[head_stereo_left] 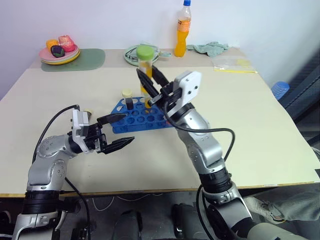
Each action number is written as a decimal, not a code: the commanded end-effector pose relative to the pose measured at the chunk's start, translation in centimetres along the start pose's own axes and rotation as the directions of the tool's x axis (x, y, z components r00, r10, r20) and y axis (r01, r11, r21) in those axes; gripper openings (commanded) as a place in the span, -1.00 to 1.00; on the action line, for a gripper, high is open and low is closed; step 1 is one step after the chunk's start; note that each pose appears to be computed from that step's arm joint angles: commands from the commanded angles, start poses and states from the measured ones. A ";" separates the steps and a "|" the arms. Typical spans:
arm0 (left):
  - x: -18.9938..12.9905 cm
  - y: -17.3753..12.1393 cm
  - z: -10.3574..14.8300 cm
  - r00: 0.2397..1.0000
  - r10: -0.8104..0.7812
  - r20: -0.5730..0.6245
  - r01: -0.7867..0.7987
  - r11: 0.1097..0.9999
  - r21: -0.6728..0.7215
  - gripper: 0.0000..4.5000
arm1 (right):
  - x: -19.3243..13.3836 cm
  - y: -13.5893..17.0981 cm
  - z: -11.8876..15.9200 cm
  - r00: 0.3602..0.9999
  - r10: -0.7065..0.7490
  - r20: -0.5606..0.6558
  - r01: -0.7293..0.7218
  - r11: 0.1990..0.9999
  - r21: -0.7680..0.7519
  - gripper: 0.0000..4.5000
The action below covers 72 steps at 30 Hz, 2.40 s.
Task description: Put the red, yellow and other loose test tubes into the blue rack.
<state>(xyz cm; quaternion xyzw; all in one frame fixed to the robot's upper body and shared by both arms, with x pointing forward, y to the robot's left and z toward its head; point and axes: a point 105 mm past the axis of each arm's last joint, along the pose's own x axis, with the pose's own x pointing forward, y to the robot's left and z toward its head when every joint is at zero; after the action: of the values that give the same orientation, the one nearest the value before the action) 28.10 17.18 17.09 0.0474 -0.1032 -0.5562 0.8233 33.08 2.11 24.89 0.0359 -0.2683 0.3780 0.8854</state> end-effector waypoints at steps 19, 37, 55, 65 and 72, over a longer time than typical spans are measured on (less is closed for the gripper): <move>-4.2 -0.7 0.6 0.989 0.128 -0.073 -0.122 0.989 0.077 1.00 | -1.0 0.0 -8.3 0.989 -0.085 -0.125 0.070 0.991 -0.116 -0.66; -3.7 -0.2 0.7 0.991 0.115 -0.062 -0.109 0.990 0.085 1.00 | -2.7 -1.2 -9.4 0.978 -0.119 -0.171 0.100 0.988 -0.118 -0.66; -3.5 0.0 0.8 0.992 0.109 -0.065 -0.103 0.991 0.091 1.00 | -2.7 -0.7 -10.3 0.974 -0.105 -0.202 0.099 0.994 -0.037 -0.66; -3.3 -0.2 0.9 0.992 0.108 -0.063 -0.102 0.991 0.091 1.00 | -3.3 -0.6 -8.0 0.988 -0.006 -0.154 -0.012 0.994 -0.112 0.98; -3.6 -0.2 0.8 0.991 0.109 -0.080 -0.102 0.992 0.078 1.00 | -6.5 -1.5 -4.6 0.975 0.107 -0.195 -0.146 0.969 -0.199 0.98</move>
<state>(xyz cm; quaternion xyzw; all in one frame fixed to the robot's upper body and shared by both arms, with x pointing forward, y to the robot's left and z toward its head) 26.61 20.49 16.63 0.0816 -0.0828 -0.5030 0.8564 33.20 -1.33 15.51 -0.1089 -0.1906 0.4056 0.8873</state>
